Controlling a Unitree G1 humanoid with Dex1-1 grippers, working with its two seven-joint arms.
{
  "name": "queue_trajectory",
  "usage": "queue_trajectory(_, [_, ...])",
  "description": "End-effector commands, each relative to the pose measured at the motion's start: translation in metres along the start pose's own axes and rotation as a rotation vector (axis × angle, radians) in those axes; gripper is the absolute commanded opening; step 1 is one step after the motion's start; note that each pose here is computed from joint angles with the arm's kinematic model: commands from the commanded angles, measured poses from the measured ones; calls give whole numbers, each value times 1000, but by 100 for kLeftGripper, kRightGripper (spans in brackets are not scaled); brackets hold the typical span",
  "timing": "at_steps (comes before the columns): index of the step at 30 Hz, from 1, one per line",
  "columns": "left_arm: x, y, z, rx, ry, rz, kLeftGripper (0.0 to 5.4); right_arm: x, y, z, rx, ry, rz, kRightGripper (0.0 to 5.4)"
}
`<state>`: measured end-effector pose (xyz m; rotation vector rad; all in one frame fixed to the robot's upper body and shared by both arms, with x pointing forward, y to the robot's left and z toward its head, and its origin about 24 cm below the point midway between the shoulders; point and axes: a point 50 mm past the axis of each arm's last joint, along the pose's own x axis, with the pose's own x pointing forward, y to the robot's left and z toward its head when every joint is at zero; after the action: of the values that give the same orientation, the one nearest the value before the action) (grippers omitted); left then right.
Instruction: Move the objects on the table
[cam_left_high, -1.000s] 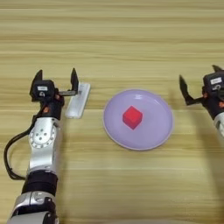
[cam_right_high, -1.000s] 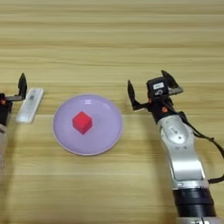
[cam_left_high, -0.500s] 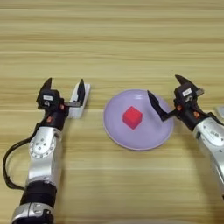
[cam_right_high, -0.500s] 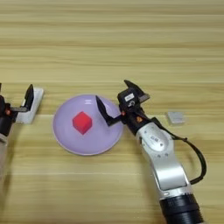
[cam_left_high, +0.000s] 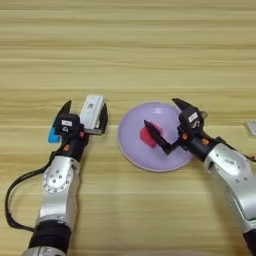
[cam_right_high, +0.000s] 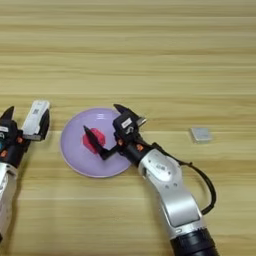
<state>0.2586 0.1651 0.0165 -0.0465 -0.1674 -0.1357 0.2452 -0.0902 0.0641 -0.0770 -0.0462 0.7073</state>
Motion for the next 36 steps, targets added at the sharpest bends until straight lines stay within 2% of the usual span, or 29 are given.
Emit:
queue_trajectory(1, [-4, -7, -4, -1, 30, -5, 538, 3, 6, -7, 24, 10, 37, 540])
queue_trajectory(12, [-6, -13, -7, 3, 43, -2, 538, 9, 9, -24, 44, 58, 64, 540])
queue_trajectory(17, [-6, -14, -7, 2, 43, 1, 538, 11, 9, -31, 37, 80, 64, 540])
queue_trajectory(36, [-6, -15, -8, 1, 44, 7, 538, 14, 11, -42, 33, 114, 65, 540])
